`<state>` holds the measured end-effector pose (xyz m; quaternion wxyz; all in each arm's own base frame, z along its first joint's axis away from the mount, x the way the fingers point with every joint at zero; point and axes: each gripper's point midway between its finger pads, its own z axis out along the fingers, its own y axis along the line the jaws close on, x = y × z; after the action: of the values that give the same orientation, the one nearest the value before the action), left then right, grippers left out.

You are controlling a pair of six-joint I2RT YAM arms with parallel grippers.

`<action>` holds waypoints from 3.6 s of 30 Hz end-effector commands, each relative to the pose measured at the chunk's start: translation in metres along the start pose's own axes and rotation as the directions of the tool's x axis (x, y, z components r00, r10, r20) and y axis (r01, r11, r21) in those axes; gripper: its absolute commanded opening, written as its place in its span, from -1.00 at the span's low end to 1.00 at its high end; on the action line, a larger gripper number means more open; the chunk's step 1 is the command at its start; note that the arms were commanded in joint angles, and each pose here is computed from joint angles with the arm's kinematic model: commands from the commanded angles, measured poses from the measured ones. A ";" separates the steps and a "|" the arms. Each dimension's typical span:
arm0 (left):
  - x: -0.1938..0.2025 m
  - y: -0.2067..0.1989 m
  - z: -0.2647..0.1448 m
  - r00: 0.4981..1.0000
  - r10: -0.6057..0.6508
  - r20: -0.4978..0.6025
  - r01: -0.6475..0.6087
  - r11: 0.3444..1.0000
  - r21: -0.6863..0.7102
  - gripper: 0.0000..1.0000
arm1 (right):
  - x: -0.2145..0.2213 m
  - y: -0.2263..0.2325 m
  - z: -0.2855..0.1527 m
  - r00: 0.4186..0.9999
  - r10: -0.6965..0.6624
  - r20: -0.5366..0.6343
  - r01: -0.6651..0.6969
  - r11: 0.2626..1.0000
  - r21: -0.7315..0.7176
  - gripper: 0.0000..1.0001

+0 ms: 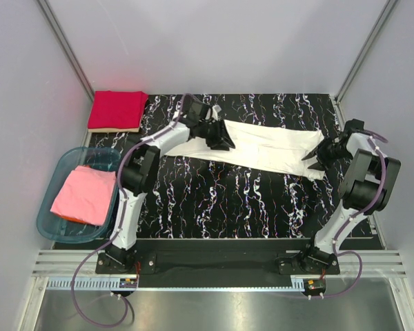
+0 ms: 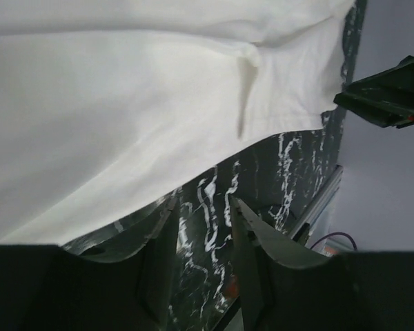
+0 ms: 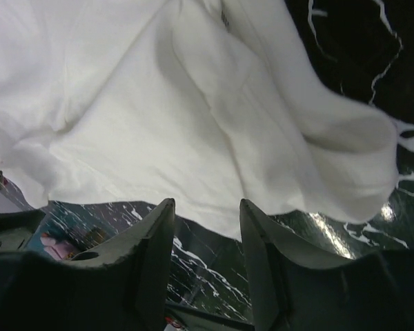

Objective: Fold and stack the t-shirts
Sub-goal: Fold the tshirt

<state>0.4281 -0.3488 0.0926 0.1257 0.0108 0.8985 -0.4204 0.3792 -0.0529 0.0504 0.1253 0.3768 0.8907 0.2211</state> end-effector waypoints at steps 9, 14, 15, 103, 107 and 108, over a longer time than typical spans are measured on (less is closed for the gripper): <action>0.016 -0.058 0.085 0.994 -0.088 0.060 0.076 0.982 0.171 -0.11 | 0.024 0.007 -0.030 0.999 0.010 0.033 -0.009 0.999 -0.038 0.11; 0.032 -0.051 0.102 0.992 -0.117 0.050 0.110 0.985 0.130 -0.10 | 0.027 0.007 -0.033 0.999 -0.014 0.039 0.016 0.999 -0.046 0.16; 0.033 -0.053 0.105 0.991 -0.120 0.052 0.111 0.984 0.142 -0.11 | 0.028 0.006 -0.032 0.999 -0.013 0.036 0.014 0.999 -0.044 0.16; -0.039 -0.108 0.113 0.903 -0.421 0.087 0.361 0.853 0.377 -0.85 | -0.090 0.101 -0.008 0.994 0.034 0.103 0.006 0.929 -0.369 -0.99; -0.040 -0.107 0.115 0.900 -0.428 0.083 0.368 0.848 0.382 -0.85 | -0.093 0.105 -0.005 0.995 0.030 0.092 0.008 0.923 -0.385 -0.99; -0.040 -0.106 0.115 0.899 -0.430 0.081 0.371 0.848 0.379 -0.85 | -0.095 0.107 -0.005 0.995 0.026 0.092 0.012 0.921 -0.390 -0.98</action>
<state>0.4635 -0.4979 0.0860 0.0797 -0.1957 0.7986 -0.5636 0.4935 -0.0570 0.0952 0.2189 0.3746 0.8281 0.3550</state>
